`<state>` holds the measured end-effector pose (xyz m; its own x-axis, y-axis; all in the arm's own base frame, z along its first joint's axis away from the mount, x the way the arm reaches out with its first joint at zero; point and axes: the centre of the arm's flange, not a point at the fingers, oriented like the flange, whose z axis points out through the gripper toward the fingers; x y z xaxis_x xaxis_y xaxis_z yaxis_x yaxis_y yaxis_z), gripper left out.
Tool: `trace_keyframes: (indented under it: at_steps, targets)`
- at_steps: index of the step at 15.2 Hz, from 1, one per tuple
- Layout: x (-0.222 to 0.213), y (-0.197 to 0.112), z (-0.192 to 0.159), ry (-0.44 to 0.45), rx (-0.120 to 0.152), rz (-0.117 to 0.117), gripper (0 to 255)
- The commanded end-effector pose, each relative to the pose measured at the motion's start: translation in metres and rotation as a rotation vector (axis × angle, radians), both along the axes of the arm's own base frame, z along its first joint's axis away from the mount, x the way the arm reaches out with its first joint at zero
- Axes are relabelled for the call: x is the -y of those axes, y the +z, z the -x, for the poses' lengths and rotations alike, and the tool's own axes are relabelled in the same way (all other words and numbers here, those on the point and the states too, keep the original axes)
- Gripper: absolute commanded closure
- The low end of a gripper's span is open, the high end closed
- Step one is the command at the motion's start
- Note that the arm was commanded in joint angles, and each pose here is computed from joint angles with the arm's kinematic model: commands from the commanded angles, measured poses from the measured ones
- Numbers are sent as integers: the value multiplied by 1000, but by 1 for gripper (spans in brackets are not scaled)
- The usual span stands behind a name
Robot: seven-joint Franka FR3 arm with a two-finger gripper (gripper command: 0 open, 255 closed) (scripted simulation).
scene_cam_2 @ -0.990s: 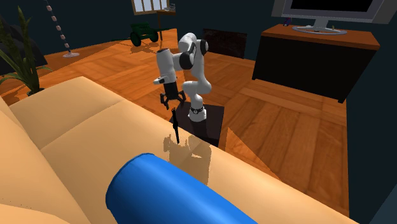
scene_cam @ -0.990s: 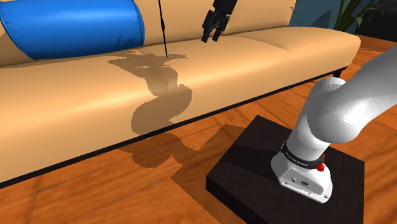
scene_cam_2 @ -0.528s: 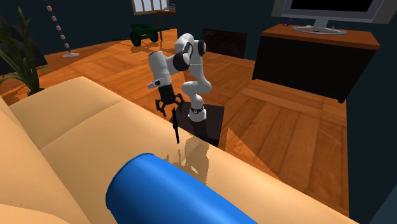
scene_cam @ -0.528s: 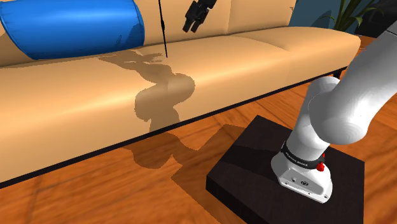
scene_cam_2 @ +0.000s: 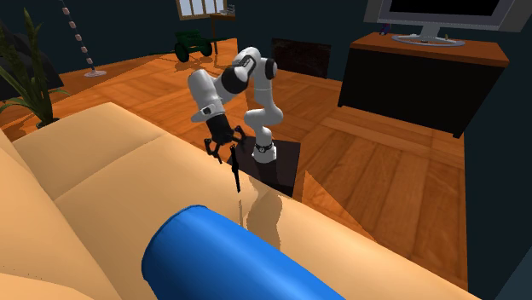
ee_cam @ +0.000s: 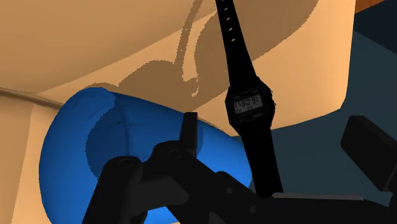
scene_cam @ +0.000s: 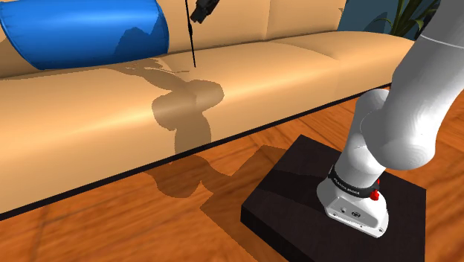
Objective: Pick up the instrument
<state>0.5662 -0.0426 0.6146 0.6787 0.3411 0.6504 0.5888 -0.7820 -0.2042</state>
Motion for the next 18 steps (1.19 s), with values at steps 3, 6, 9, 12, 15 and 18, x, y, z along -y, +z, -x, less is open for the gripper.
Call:
trace_keyframes:
  at_steps: [3,6,9,12,15,18]
  targets:
    - [-8,8,-23,70,66,-28,0]
    - [-8,-7,-23,70,66,-28,0]
    - [-8,-26,-23,70,66,-28,0]
    - [-8,-27,-23,70,66,-28,255]
    - [-8,-27,-24,70,66,-28,255]
    - [-8,-27,-24,70,66,-28,255]
